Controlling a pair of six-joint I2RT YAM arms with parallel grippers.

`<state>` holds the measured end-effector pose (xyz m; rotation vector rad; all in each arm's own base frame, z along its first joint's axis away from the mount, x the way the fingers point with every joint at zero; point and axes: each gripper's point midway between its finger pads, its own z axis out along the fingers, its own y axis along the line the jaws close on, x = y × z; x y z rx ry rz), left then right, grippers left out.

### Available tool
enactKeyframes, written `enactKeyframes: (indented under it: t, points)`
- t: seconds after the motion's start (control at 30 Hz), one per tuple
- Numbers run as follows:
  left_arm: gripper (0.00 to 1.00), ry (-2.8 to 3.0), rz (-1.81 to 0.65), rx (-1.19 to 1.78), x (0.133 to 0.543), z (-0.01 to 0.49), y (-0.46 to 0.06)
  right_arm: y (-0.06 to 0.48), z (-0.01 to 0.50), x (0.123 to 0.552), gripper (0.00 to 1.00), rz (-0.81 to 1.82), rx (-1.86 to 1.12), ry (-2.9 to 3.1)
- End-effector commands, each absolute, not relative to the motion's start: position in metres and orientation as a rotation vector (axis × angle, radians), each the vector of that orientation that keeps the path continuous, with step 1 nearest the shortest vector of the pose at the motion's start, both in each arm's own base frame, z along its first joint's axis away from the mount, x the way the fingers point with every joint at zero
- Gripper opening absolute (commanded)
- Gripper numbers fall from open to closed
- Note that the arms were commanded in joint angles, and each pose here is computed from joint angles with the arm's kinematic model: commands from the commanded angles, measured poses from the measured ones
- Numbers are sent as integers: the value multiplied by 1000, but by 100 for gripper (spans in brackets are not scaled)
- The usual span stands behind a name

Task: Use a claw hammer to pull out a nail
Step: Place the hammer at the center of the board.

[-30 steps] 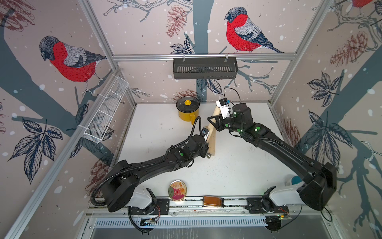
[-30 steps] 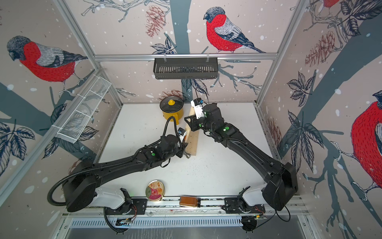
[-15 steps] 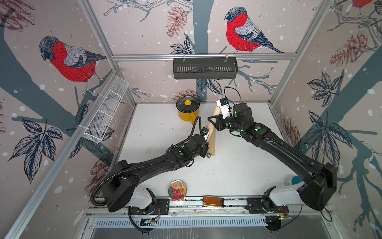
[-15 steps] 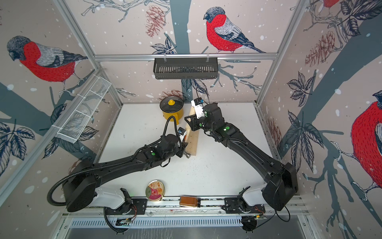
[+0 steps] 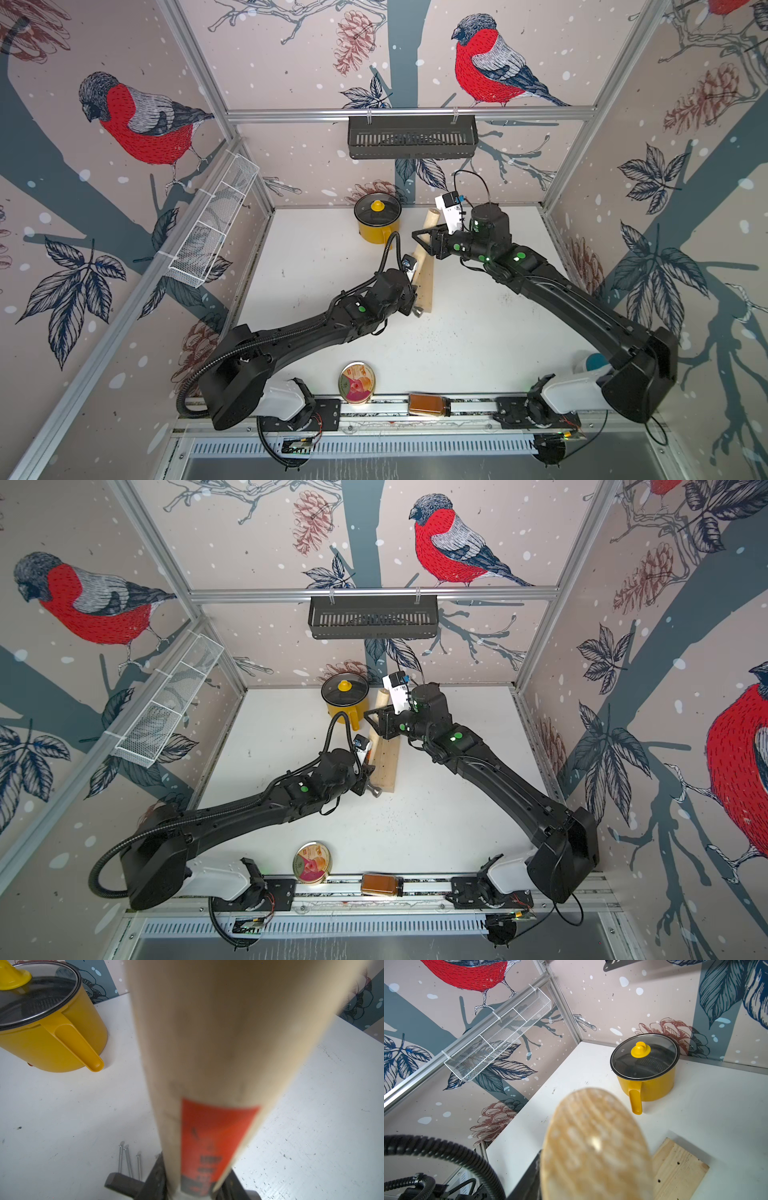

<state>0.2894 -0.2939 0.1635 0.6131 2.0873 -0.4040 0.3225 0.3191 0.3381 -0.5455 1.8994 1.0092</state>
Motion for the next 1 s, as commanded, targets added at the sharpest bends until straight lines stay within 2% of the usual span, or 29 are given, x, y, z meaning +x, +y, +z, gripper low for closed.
enactKeyframes:
  t: [0.0,0.2,0.53,0.97]
  points:
    - [0,2057,-432,572,293,175,-294,325,357,322,46,1064,-560,1829]
    - [0,2100,-389,500,300,168,-275,312,367,329,51,1050,-517,1811]
    - [0,2207,-250,283,315,153,-214,280,372,337,52,1045,-437,1789]
    - [0,2327,-140,160,309,119,-171,261,363,334,52,1033,-425,1798]
